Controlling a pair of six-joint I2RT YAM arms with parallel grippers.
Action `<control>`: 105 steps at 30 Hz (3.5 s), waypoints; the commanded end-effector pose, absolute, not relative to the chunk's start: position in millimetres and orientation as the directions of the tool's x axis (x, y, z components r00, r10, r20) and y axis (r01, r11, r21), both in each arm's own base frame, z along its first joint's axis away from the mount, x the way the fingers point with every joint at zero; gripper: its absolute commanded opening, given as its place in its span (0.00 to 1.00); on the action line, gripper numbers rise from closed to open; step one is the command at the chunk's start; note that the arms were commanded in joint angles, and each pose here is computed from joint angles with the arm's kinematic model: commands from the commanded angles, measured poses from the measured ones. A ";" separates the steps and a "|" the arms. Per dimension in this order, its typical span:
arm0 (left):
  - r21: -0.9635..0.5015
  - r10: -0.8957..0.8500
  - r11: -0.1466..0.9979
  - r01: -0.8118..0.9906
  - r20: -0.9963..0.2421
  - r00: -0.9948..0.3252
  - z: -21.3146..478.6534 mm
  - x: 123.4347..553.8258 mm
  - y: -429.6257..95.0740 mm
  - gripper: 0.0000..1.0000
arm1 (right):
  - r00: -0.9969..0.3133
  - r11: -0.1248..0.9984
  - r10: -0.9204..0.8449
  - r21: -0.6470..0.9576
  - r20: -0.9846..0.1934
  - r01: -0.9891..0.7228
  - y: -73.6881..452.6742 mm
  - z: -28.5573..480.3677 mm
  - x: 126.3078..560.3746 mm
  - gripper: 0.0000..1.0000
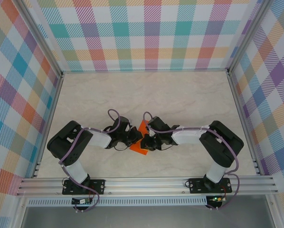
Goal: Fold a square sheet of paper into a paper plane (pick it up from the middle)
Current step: Fold the triangle a second time at the center of the table.
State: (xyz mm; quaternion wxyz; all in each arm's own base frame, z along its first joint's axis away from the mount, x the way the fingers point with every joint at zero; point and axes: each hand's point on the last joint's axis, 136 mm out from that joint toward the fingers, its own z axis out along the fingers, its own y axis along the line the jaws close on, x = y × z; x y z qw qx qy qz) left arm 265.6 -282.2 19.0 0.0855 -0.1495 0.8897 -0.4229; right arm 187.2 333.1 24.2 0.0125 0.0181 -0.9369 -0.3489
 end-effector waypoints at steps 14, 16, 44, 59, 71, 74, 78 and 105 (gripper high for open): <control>-0.694 -0.339 0.687 -0.215 -0.045 -0.940 1.9 263.3 -263.3 0.00 | -0.991 0.857 -0.016 0.512 0.130 0.054 288.4 -24.5 158.8 0.05; -0.696 -0.350 0.685 -0.218 -0.052 -0.935 3.5 268.9 -261.7 0.00 | -0.991 0.861 -0.024 0.506 0.133 0.047 285.8 -24.9 158.1 0.05; -0.673 -0.403 0.693 -0.260 -0.063 -0.913 1.7 310.6 -238.4 0.00 | -0.977 0.869 -0.138 0.493 0.163 -0.040 279.9 -23.0 158.5 0.05; -0.700 -0.407 0.672 -0.241 -0.078 -0.910 24.0 330.7 -229.7 0.00 | -0.974 0.864 -0.150 0.501 0.172 -0.044 281.9 -24.8 160.2 0.06; -0.771 -0.333 0.625 -0.126 -0.118 -0.935 77.5 298.0 -245.3 0.00 | -0.977 0.860 -0.143 0.508 0.156 -0.044 286.6 -20.3 166.4 0.07; -0.770 -0.285 0.630 -0.096 -0.114 -0.952 73.8 284.0 -255.6 0.00 | -0.979 0.861 -0.137 0.507 0.152 -0.042 287.0 -19.7 167.7 0.07; -0.772 -0.235 0.631 -0.082 -0.090 -0.968 62.5 274.0 -269.5 0.00 | -0.980 0.857 -0.133 0.514 0.147 -0.040 288.6 -17.8 169.4 0.08; -0.646 -0.265 0.737 -0.199 -0.005 -0.964 -14.0 258.9 -255.9 0.00 | -0.997 0.753 -0.071 0.657 0.041 -0.026 336.0 35.5 212.9 0.11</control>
